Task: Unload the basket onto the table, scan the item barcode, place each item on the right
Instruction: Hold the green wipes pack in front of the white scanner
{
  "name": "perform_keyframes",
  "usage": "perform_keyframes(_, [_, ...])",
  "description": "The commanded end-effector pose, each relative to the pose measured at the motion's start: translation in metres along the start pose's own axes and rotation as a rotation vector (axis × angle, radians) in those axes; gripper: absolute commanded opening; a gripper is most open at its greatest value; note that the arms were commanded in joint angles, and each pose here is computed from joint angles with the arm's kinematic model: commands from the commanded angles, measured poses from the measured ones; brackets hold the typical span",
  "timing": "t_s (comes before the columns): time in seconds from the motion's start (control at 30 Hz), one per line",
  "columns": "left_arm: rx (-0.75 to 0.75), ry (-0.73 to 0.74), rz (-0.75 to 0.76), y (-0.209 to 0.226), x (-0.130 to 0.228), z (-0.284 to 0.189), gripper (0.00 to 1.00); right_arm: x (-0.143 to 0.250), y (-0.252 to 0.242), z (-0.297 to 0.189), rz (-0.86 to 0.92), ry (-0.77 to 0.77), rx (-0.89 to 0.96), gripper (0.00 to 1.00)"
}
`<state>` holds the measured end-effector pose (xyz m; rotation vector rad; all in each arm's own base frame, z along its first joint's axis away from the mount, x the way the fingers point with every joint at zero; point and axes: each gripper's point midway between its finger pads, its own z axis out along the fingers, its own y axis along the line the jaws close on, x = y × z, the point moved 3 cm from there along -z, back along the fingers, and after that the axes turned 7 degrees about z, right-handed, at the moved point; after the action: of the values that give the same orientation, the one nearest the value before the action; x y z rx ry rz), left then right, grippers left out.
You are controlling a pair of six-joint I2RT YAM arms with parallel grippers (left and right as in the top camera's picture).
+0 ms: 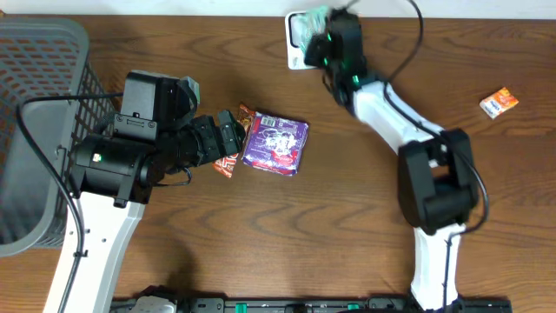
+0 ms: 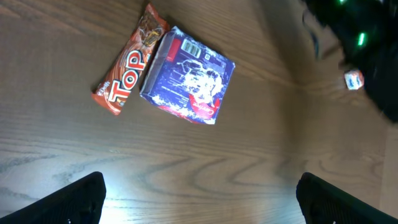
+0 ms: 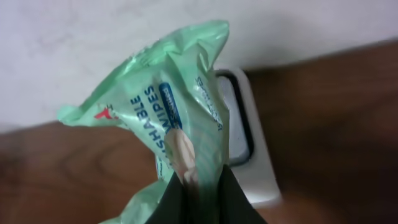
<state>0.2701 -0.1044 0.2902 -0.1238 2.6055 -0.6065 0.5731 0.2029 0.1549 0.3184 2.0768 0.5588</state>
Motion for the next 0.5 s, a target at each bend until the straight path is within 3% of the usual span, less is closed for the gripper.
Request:
perform_keyframes(0.0, [0.006,-0.006,0.004,-0.001,-0.003,-0.002,0.98,-0.035,0.033,0.008,-0.043,-0.052,-0.027,0.01])
perform_keyframes(0.23, [0.006,-0.006,0.005,-0.001,-0.003,-0.002,0.98,-0.024,0.018,0.024,-0.047,0.006,0.046,0.01])
perform_keyframes(0.37, [0.006,-0.006,0.004,-0.001,-0.003,-0.002,0.98,-0.045,-0.001,0.009,-0.071,-0.018,0.128,0.01])
perform_keyframes(0.47, [0.006,-0.006,0.004,-0.001,-0.003,-0.002,0.98,-0.075,-0.042,-0.017,-0.056,-0.049,0.302,0.01])
